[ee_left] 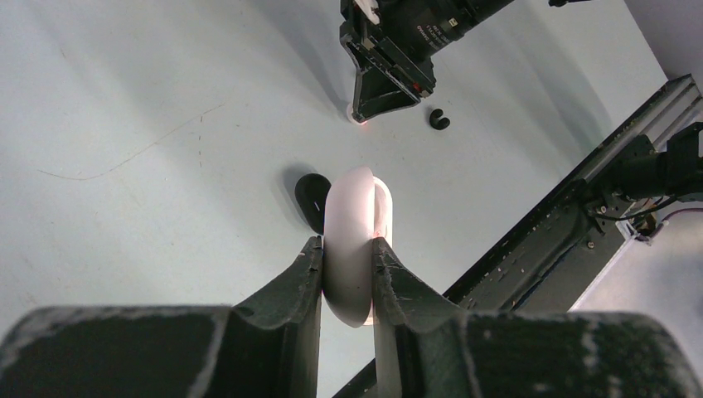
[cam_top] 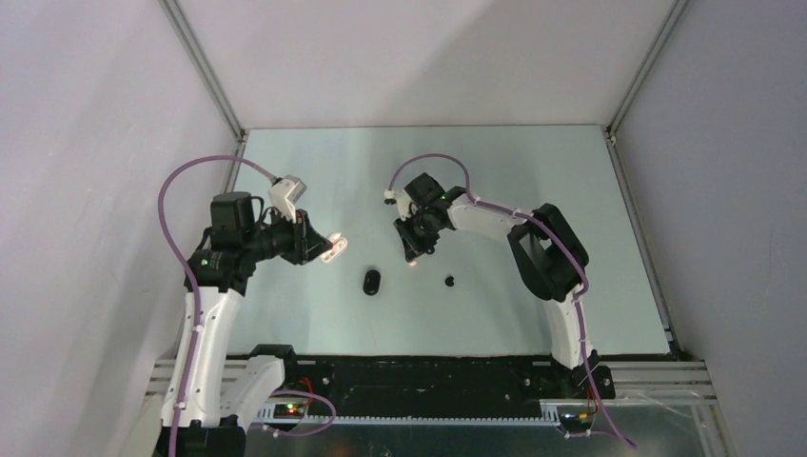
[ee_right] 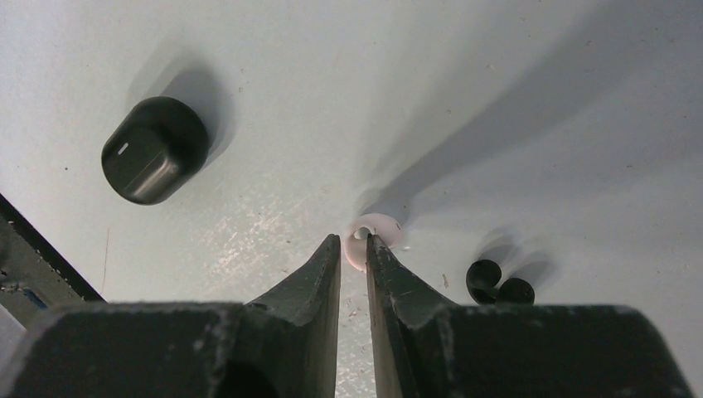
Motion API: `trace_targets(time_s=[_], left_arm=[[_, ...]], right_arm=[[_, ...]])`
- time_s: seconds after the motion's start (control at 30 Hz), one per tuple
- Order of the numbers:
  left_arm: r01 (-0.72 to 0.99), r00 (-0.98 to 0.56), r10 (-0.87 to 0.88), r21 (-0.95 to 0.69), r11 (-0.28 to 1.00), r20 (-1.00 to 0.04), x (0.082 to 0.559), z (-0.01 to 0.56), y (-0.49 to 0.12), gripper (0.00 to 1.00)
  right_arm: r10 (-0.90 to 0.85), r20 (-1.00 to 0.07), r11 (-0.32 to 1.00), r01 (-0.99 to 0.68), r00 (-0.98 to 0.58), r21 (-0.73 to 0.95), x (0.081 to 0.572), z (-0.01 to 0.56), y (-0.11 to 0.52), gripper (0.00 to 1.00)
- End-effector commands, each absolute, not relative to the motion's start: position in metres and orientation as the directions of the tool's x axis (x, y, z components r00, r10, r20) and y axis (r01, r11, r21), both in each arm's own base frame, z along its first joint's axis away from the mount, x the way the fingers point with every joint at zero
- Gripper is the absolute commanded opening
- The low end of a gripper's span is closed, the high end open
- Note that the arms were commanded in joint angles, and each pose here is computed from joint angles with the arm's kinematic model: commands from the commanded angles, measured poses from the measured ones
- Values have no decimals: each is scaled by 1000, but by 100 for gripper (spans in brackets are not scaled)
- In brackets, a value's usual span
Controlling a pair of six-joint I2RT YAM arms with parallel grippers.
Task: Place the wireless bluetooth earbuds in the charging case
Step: Pick up the left earbud from the center of the board.
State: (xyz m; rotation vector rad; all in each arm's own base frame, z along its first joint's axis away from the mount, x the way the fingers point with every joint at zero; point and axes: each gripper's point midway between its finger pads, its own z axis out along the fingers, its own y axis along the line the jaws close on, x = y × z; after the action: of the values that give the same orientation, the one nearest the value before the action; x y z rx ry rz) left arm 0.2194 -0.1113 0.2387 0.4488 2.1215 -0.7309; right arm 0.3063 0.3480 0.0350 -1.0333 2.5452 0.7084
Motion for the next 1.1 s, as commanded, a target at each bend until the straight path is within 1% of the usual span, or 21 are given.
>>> trace_targets(time_s=[0.0, 0.2, 0.33, 0.47, 0.57, 0.87, 1.07], left_arm=[[539, -579, 50, -336, 772, -814, 223, 245, -109, 0], [537, -579, 49, -336, 774, -814, 222, 245, -109, 0], [536, -579, 47, -336, 775, -814, 222, 244, -109, 0], [534, -580, 46, -337, 775, -814, 221, 244, -109, 0], [533, -580, 46, -336, 777, -813, 221, 244, -109, 0], [533, -584, 47, -339, 775, -810, 222, 243, -109, 0], [535, -588, 47, -344, 772, -808, 222, 242, -110, 0]], right_arm=[[-568, -449, 626, -716, -690, 308, 311, 33, 343, 23], [-575, -445, 632, -718, -687, 292, 313, 29, 337, 25], [-579, -446, 632, -721, -682, 284, 315, 28, 336, 30], [-586, -448, 627, -728, -675, 276, 316, 26, 336, 31], [-589, -453, 634, -730, -669, 255, 319, 26, 335, 30], [-592, -476, 645, -736, -650, 203, 332, 33, 329, 21], [-590, -477, 650, -734, -651, 198, 331, 39, 326, 23]])
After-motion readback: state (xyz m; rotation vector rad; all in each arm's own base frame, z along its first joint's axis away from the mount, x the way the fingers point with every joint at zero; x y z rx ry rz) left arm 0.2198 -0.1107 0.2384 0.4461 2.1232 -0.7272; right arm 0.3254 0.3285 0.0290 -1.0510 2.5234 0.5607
